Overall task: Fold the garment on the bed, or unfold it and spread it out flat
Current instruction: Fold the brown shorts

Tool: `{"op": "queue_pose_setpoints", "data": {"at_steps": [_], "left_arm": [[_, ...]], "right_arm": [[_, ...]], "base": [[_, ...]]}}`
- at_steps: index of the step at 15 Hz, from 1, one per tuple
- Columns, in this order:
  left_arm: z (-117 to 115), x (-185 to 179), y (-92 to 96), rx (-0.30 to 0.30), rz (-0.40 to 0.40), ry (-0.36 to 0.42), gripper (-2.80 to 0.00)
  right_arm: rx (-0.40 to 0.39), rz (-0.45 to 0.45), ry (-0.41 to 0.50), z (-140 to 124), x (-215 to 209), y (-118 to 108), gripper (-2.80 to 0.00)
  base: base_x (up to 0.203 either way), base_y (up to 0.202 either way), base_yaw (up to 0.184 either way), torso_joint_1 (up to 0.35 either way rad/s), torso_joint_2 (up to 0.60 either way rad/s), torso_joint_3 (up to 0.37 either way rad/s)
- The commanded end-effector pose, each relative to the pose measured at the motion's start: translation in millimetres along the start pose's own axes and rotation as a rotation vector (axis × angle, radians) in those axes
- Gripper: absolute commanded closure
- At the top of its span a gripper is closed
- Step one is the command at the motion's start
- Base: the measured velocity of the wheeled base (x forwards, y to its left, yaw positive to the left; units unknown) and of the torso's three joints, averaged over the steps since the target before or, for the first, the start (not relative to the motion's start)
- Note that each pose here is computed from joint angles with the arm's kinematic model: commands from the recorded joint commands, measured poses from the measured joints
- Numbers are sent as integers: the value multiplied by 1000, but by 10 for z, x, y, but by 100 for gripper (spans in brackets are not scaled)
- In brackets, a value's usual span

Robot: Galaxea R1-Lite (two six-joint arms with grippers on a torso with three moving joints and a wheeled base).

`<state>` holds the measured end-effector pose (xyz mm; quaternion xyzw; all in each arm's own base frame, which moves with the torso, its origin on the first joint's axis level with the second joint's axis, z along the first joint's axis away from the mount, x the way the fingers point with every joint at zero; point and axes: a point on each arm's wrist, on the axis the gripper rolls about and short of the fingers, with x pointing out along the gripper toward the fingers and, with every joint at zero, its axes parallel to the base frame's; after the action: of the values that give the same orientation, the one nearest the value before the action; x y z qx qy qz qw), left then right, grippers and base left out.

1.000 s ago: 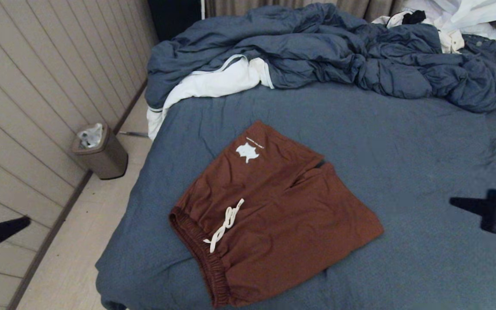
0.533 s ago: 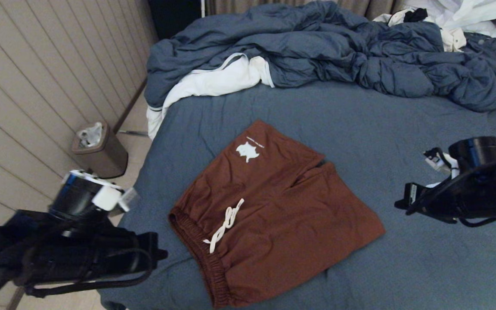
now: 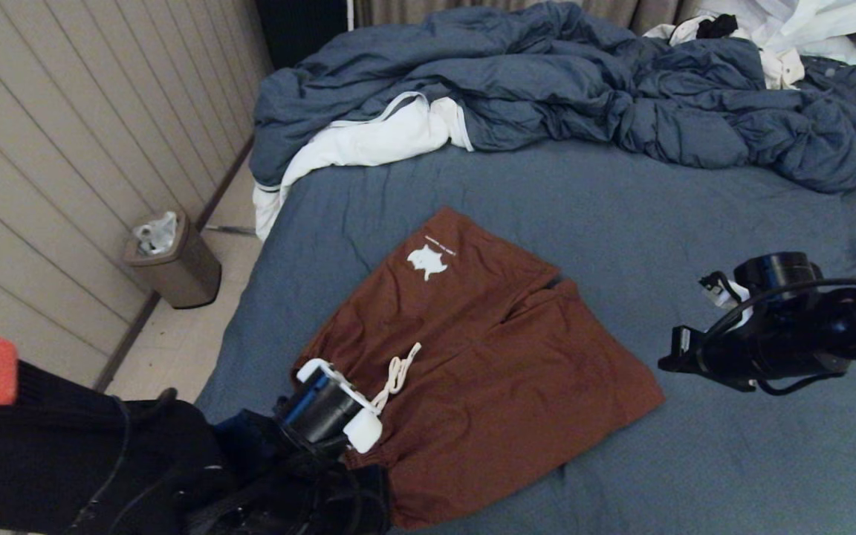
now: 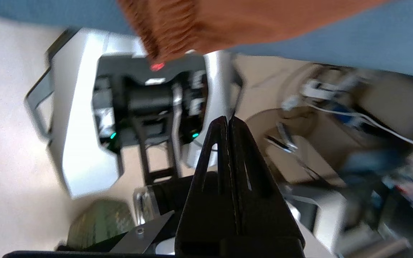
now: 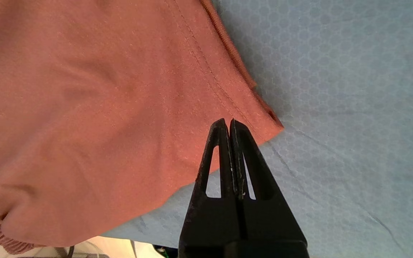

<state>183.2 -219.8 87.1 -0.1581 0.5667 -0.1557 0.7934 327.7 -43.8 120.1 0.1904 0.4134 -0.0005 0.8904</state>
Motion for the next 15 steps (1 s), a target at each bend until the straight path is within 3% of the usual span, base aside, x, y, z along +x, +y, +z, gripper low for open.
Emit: {"op": "queue_pose_setpoints", "data": {"at_steps": [1,3,4,8,11,15], "left_arm": [[-44,350,-49,-10,79,50,0],[-54,544,-72,-6,126,50,0],[-62,648,-62,-1,161,41,-280],[21,817,-73,30,245,-79,-280],[94,1000,47,37,368,-155,-280],[303,1037,48,3,353,-209,-280]], "right_arm": [[5,-1,19,-30,49,-21,0],[9,2,11,-8,33,-26,0],[13,8,6,6,20,-38,0],[29,6,1,16,1,-67,0],[23,12,-28,21,4,-74,0],[23,15,-28,-1,10,-75,0]], "base": [[0,0,0,0,0,0],[0,0,0,0,0,0],[0,0,0,0,0,0],[0,0,0,0,0,0],[0,0,0,0,0,0],[0,0,0,0,0,0]]}}
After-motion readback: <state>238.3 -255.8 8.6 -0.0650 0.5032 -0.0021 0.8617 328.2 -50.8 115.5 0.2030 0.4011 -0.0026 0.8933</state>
